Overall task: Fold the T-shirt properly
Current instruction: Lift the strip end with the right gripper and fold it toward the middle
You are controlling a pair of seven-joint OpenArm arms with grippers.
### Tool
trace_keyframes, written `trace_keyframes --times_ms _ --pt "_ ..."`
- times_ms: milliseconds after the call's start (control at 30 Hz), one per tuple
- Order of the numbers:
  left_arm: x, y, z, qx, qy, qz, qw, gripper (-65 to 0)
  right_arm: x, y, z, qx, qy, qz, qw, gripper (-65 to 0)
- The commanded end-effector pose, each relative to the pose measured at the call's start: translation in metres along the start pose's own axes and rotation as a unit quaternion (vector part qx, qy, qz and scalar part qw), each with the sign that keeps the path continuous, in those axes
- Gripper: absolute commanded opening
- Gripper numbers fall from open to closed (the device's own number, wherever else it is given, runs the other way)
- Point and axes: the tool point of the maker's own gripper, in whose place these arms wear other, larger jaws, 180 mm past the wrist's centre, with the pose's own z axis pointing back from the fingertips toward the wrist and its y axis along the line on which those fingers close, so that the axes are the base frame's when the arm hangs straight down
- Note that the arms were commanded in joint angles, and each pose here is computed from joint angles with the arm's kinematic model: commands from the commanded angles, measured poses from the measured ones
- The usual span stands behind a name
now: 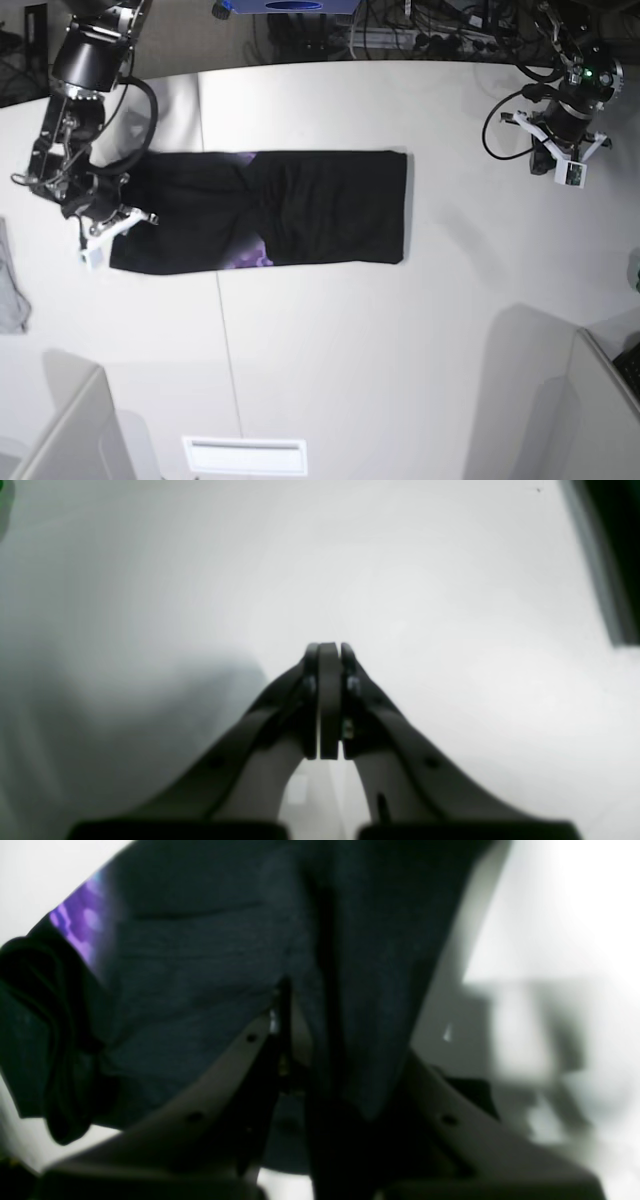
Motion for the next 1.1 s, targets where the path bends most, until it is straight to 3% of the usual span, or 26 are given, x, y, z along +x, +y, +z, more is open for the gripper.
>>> trace_keyframes --times_ms 0,500,1067 --pt "0.011 0.004 0.004 0.002 -0.020 -0.007 1.000 -65.0 0.026 0.016 0.010 0.014 -0.040 0.016 0.9990 -65.0" --pt "0.011 0.006 0.004 0.005 -0.019 -0.007 1.000 -65.0 0.014 0.126 0.024 0.045 -0.048 0.051 0.9966 -65.0" --pt "-0.001 0.003 -0.003 -0.004 -0.005 0.007 1.000 -65.0 -0.017 0.175 0.043 0.105 -0.054 0.053 0.9916 -65.0"
